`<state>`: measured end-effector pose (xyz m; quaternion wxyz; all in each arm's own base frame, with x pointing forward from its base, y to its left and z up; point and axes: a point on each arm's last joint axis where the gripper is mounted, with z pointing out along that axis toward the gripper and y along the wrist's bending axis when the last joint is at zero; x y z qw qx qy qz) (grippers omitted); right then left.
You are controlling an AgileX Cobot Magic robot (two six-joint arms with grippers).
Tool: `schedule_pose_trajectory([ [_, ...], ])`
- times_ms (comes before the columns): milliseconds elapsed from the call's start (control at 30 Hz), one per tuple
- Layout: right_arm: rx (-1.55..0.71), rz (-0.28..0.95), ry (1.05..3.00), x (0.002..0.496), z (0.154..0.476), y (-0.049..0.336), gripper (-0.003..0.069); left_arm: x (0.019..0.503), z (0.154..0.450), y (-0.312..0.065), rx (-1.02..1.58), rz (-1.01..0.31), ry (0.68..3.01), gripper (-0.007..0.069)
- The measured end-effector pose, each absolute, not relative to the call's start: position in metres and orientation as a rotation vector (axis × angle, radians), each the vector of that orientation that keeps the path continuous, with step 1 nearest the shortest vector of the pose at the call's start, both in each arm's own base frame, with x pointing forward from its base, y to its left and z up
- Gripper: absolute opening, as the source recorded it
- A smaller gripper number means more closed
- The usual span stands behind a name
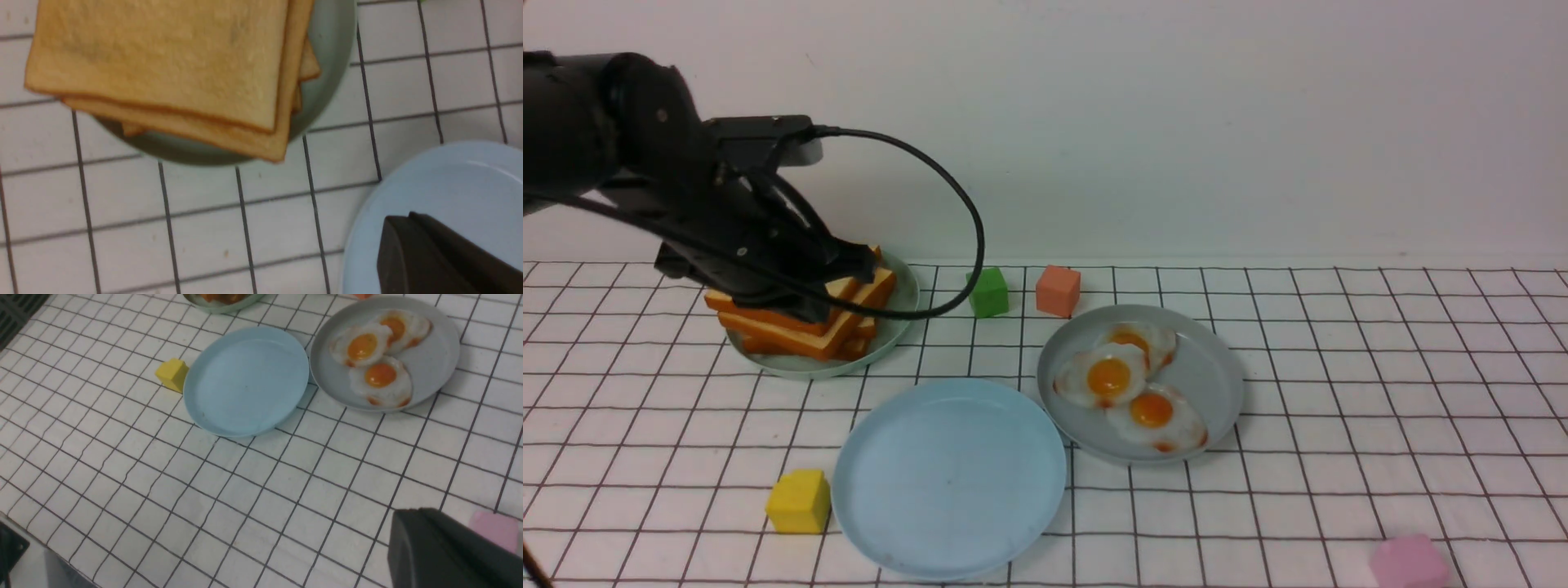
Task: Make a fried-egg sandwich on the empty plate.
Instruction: Use the left arm to grab a slice of bread
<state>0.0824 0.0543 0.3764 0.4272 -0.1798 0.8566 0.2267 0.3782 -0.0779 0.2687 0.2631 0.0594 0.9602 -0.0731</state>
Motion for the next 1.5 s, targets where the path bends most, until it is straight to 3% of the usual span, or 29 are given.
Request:
schedule_pose_trajectory([
  [267, -0.438, 0.567, 2.118, 0.084, 0.378, 0.054, 0.001, 0.425, 0.25, -0.077, 0.197, -0.072, 2.578, 0.0033],
  [367, -0.454, 0.559, 2.109, 0.084, 0.378, 0.054, 0.001, 0.434, 0.245, -0.077, 0.217, -0.037, 2.571, 0.0103],
  [400, -0.467, 0.55, 2.103, 0.084, 0.379, 0.054, 0.0011, 0.438, 0.242, -0.076, 0.232, -0.014, 2.562, 0.0166],
  [600, -0.467, 0.562, 2.081, 0.085, 0.38, 0.055, 0.0014, 0.446, 0.229, -0.075, 0.272, 0.04, 2.539, 0.0368],
  [800, -0.46, 0.56, 2.068, 0.085, 0.381, 0.055, 0.0016, 0.455, 0.214, -0.074, 0.328, 0.103, 2.512, 0.0424],
  [1133, -0.462, 0.561, 2.066, 0.085, 0.381, 0.055, 0.0019, 0.459, 0.2, -0.073, 0.355, 0.133, 2.54, 0.0425],
  [1267, -0.462, 0.562, 2.066, 0.085, 0.381, 0.055, 0.0022, 0.459, 0.199, -0.073, 0.358, 0.14, 2.548, 0.037],
  [1500, -0.462, 0.562, 2.066, 0.085, 0.381, 0.055, 0.0028, 0.454, 0.211, -0.076, 0.35, 0.125, 2.554, 0.0043],
])
